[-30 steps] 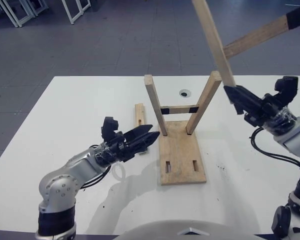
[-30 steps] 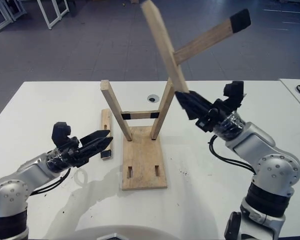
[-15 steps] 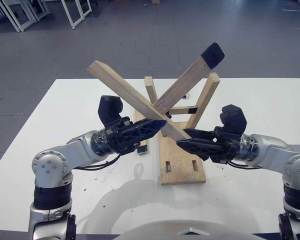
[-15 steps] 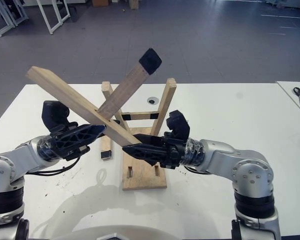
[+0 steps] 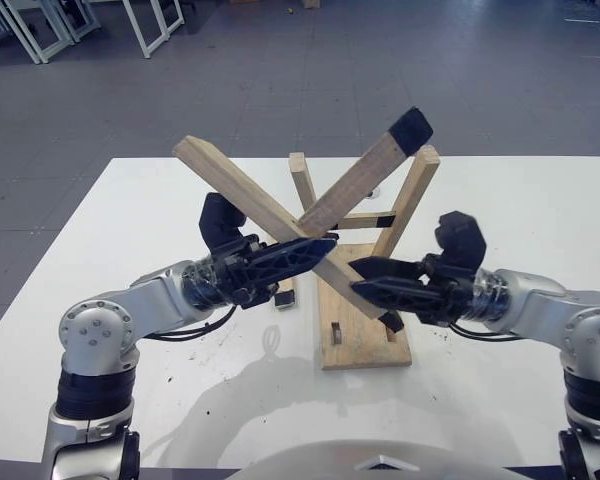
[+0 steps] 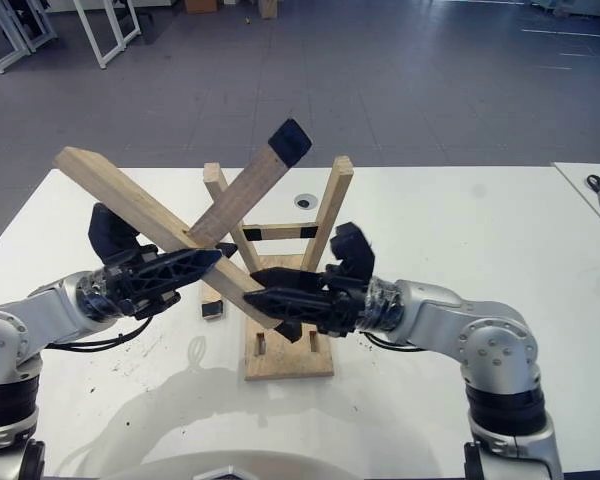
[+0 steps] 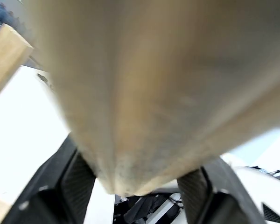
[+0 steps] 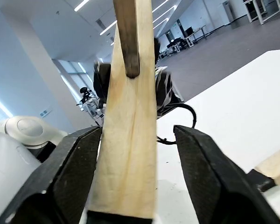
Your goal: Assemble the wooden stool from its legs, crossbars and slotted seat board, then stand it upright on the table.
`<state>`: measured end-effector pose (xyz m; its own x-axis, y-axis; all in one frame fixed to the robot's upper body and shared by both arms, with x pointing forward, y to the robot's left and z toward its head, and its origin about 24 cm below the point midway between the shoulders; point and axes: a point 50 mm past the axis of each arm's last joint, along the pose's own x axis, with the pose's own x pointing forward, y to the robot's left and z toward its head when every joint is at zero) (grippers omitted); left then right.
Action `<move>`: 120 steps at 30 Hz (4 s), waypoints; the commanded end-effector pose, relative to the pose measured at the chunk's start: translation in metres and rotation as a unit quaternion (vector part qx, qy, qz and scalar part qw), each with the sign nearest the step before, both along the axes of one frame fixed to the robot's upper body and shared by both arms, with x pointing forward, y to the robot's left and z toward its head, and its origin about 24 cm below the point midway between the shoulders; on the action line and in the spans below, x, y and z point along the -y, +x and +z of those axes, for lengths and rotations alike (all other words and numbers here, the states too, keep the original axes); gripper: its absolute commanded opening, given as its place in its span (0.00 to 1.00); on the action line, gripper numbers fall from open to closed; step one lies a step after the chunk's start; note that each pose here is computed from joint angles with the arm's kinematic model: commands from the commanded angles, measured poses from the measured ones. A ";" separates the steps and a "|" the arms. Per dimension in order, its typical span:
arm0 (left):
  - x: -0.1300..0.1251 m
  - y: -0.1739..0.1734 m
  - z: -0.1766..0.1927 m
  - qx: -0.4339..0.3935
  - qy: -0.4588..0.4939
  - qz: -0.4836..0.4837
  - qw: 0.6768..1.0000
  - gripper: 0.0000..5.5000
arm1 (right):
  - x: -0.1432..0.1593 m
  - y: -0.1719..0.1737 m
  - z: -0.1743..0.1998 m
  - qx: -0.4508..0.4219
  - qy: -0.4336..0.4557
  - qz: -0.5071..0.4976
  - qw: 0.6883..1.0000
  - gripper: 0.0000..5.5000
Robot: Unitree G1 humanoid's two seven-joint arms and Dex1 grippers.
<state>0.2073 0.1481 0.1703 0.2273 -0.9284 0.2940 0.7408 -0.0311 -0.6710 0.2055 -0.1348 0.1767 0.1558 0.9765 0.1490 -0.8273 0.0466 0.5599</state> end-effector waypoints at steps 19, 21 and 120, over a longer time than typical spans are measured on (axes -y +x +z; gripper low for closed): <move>-0.015 -0.005 -0.068 0.379 0.223 -0.005 0.898 0.37 | 0.080 -0.016 -0.112 -0.096 -0.244 -0.150 0.953 0.88; -0.014 -0.006 -0.076 0.376 0.228 -0.013 0.898 0.37 | 0.079 -0.015 -0.112 -0.093 -0.244 -0.150 0.954 0.88; -0.055 -0.002 0.014 0.153 -0.059 0.221 0.961 0.37 | 0.015 0.036 0.052 0.005 0.129 -0.115 0.985 1.00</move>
